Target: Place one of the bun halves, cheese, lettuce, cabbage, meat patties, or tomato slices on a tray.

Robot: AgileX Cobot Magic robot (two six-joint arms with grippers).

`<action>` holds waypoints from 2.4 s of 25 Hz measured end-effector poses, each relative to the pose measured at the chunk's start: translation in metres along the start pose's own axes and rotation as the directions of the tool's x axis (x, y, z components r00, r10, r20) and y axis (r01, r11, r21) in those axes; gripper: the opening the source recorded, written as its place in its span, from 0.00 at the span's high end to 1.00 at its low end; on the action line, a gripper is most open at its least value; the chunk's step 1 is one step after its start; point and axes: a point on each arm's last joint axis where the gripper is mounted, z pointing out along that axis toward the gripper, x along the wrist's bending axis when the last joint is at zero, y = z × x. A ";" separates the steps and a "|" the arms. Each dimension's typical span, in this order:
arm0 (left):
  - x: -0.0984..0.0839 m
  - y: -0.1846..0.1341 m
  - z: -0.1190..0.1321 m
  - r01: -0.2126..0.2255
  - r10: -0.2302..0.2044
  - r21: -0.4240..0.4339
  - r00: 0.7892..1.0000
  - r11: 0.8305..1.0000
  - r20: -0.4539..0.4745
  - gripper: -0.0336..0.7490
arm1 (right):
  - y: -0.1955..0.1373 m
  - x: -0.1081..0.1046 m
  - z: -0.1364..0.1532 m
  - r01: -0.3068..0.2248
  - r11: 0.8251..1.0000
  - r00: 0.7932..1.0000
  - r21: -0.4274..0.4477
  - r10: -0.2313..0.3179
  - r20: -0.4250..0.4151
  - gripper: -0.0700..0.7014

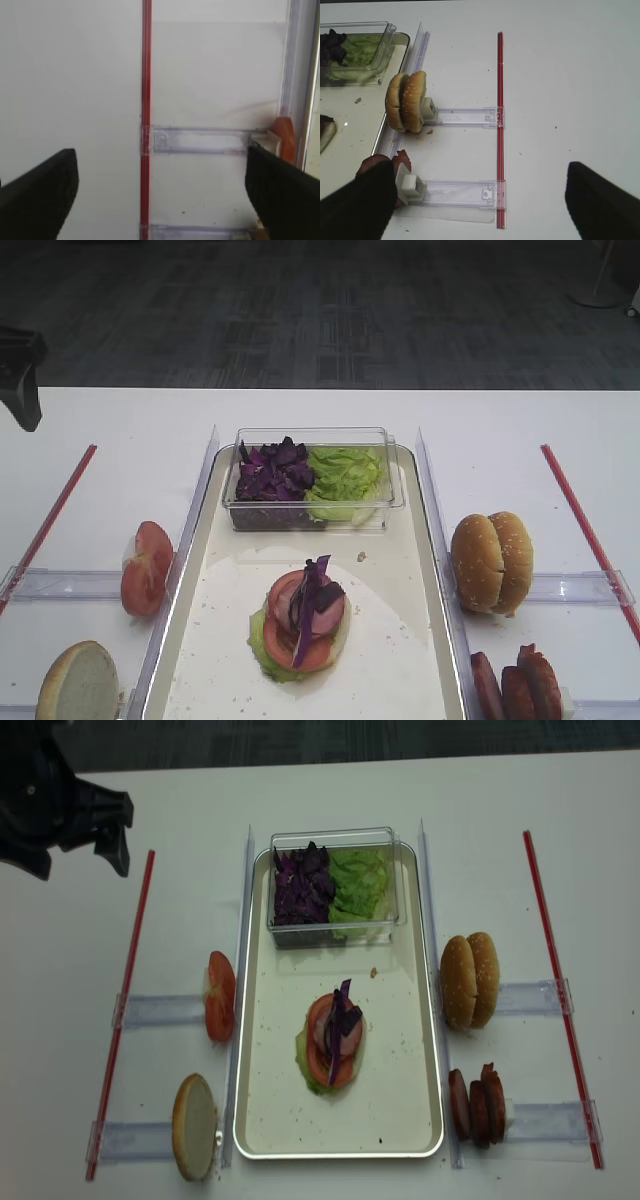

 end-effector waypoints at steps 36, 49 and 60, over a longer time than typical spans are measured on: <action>0.020 -0.264 -0.011 0.012 -0.007 -0.252 1.000 0.968 0.018 0.16 | 0.000 0.000 0.000 0.000 1.000 1.000 0.000 0.000 0.000 0.01; 0.024 -0.302 -0.026 0.026 -0.008 -0.540 0.999 0.841 0.036 0.16 | 0.000 0.000 0.000 0.000 1.000 1.000 0.000 0.000 0.000 0.01; 0.026 -0.330 -0.032 0.032 -0.003 -0.694 0.999 0.719 0.043 0.16 | 0.000 0.000 0.000 0.000 1.000 1.000 -0.004 0.000 0.000 0.01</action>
